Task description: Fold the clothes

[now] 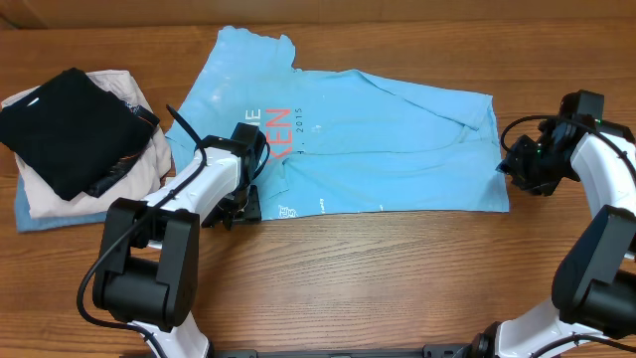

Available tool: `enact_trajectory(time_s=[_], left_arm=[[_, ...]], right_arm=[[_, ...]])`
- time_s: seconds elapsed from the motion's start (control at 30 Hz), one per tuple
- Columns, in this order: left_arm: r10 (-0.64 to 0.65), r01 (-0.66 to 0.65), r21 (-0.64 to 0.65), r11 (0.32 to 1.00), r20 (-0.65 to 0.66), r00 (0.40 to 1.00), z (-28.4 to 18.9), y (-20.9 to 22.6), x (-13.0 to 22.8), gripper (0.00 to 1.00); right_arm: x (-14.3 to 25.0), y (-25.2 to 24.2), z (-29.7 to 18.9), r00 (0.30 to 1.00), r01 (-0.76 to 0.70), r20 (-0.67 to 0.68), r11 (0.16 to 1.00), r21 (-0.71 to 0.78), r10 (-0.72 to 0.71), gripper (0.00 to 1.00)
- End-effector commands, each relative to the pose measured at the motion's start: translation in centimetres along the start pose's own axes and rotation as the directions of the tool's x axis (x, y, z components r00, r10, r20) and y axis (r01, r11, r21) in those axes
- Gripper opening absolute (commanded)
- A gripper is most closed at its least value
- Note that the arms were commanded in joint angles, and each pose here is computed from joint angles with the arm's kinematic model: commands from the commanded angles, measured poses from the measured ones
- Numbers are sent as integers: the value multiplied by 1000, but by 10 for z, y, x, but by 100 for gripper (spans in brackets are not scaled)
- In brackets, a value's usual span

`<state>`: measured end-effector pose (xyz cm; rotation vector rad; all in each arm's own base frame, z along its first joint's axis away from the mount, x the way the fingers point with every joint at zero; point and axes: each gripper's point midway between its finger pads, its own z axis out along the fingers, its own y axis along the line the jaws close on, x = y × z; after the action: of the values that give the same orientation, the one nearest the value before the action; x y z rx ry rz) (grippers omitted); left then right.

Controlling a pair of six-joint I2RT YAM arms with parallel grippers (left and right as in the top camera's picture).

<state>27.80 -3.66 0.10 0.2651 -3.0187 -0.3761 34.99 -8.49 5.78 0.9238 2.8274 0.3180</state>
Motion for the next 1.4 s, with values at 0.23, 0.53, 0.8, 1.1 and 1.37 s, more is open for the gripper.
enact_trajectory(time_s=[0.23, 0.53, 0.8, 1.1, 1.37], left_arm=[[26, -34, -54, 998, -153, 988, 38, 8, 36, 66], [26, -35, -56, 998, -157, 987, 38, 9, 37, 66], [32, -49, -75, 996, -202, 979, 36, 14, 48, 65], [43, -84, -121, 989, -305, 952, 28, 28, 72, 65], [45, -91, -127, 988, -328, 943, 26, 31, 78, 65]], right_arm=[[5, 15, 20, 997, 62, -39, 998, -34, -63, 41], [24, -1, 61, 984, 44, -173, 999, 25, -39, 41], [47, -50, 53, 967, 11, -248, 960, 279, 61, 41], [64, -84, 35, 939, -52, -292, 912, 407, 183, 41], [78, -104, 21, 910, -95, -309, 864, 494, 277, 41]])
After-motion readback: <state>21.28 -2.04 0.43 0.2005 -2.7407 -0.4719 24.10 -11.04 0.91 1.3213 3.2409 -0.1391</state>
